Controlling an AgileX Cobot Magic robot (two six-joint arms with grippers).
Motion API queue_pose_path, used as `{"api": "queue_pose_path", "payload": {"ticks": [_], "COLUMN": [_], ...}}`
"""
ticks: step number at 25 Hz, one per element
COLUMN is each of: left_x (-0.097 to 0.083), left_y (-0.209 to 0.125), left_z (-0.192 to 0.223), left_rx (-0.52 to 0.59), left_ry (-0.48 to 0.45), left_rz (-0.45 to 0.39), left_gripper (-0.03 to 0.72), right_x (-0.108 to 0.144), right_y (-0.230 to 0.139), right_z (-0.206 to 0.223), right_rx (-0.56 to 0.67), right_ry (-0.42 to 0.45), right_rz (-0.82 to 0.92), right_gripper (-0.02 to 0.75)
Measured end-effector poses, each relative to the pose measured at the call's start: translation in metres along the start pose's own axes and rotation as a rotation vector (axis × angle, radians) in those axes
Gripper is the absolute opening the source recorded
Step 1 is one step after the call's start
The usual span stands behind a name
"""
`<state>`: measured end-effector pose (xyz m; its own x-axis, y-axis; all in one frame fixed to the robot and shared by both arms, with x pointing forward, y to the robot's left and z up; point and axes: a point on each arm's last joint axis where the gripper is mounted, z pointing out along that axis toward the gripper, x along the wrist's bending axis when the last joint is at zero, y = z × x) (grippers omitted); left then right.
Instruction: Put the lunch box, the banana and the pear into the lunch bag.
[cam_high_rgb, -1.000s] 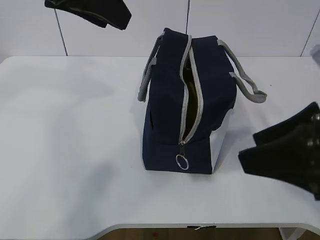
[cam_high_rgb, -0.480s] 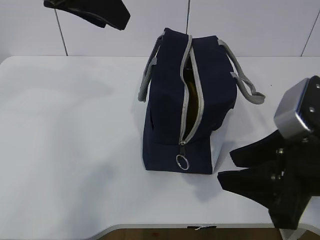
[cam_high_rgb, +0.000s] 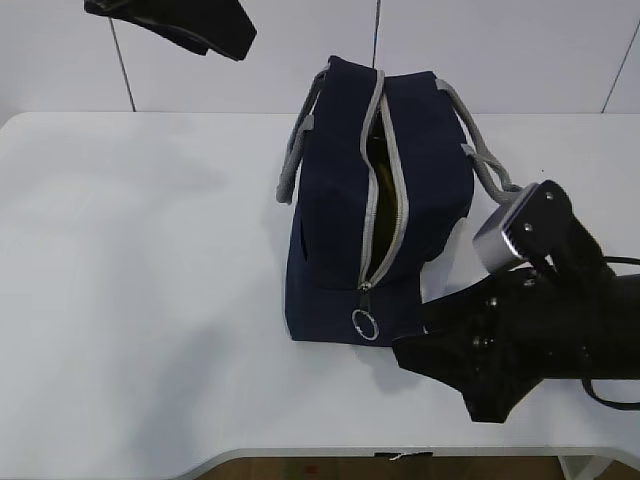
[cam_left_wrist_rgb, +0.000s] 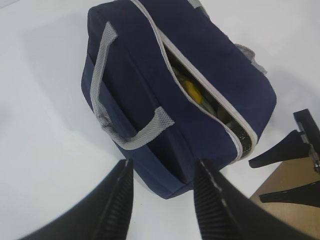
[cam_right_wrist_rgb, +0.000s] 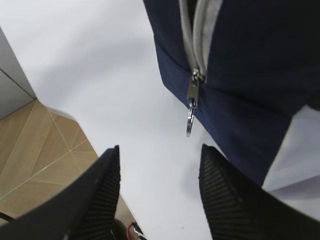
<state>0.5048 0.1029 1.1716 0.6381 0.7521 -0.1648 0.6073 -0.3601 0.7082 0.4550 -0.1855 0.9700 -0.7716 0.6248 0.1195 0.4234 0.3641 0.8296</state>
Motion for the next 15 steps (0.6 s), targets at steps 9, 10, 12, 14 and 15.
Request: {"api": "queue_pose_path", "payload": {"ticks": [9, 10, 12, 14, 15], "left_x": [0.002, 0.003, 0.003, 0.003, 0.004], "left_y": [0.000, 0.000, 0.000, 0.000, 0.000], "left_z": [0.000, 0.000, 0.000, 0.000, 0.000], "left_rx": [0.003, 0.004, 0.004, 0.005, 0.005], "left_ry": [0.026, 0.029, 0.034, 0.038, 0.040], "left_rz": [0.021, 0.025, 0.029, 0.031, 0.033], "left_gripper": [0.309, 0.309, 0.309, 0.309, 0.309], "right_x": [-0.015, -0.017, -0.020, -0.023, -0.024], "right_y": [-0.014, -0.012, -0.007, -0.006, -0.005], "right_z": [0.033, 0.035, 0.038, 0.043, 0.044], "right_rx": [0.060, 0.056, 0.046, 0.046, 0.046], "right_ry": [0.044, 0.047, 0.047, 0.050, 0.052], "right_rz": [-0.018, -0.020, -0.024, -0.026, -0.025], "right_gripper": [0.412, 0.412, 0.412, 0.412, 0.412]}}
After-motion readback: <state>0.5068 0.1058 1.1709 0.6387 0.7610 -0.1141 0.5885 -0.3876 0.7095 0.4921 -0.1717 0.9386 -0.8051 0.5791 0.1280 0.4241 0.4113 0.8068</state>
